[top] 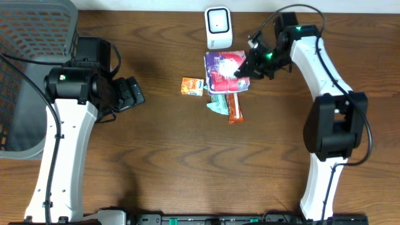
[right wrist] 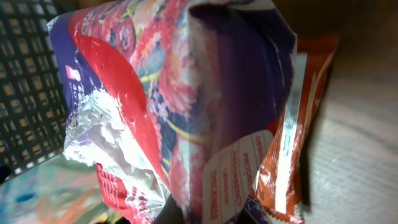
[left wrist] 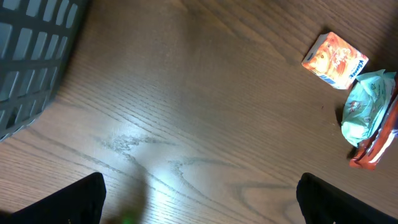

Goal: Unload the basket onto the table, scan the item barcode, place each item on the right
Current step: 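Carry the purple pack to the scanner, barcode facing it, then move the purple pack to the table's right back corner and release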

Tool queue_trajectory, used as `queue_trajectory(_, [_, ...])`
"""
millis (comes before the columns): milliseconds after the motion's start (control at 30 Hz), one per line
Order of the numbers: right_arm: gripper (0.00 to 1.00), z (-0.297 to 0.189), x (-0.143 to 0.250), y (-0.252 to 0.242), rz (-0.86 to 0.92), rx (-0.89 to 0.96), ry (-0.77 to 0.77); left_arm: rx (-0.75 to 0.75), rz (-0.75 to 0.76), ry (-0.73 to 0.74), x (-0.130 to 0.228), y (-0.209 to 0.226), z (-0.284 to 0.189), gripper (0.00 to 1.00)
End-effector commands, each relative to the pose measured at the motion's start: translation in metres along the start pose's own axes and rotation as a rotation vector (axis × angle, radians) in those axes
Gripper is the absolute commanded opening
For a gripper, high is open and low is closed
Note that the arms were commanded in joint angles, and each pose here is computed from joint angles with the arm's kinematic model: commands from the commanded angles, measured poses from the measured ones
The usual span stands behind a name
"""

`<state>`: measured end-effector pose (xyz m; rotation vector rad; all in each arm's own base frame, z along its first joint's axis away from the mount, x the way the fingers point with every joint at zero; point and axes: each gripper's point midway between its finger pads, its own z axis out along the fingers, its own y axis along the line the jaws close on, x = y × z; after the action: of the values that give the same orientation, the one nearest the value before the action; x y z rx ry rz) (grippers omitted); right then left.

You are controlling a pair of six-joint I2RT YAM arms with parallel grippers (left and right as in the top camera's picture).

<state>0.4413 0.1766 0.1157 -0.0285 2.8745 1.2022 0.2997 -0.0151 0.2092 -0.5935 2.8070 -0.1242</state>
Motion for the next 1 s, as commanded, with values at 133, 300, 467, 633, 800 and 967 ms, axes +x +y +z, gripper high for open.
queue_trajectory(133, [0.01,-0.076,-0.031,0.067,-0.206,0.04,-0.299,-0.015,-0.012,0.007,0.0,0.003,0.003,0.98])
queue_trajectory(300, [0.01,-0.081,-0.056,0.071,-0.206,0.099,-0.42,-0.015,-0.012,0.007,0.0,0.003,0.003,0.98])
queue_trajectory(467, [0.01,-0.076,-0.084,0.072,-0.202,0.161,-0.536,-0.015,-0.012,0.007,0.0,0.003,0.003,0.98])
queue_trajectory(633, [0.01,-0.074,-0.113,0.07,-0.135,0.174,-0.65,-0.015,-0.012,0.007,0.0,0.003,0.003,0.98])
queue_trajectory(800, [0.01,-0.056,-0.139,0.063,-0.079,0.112,-0.705,-0.015,-0.012,0.007,0.0,0.003,0.003,0.98])
queue_trajectory(967, [0.01,-0.022,-0.16,0.048,-0.004,0.017,-0.7,-0.015,-0.012,0.007,0.0,0.003,0.003,0.98])
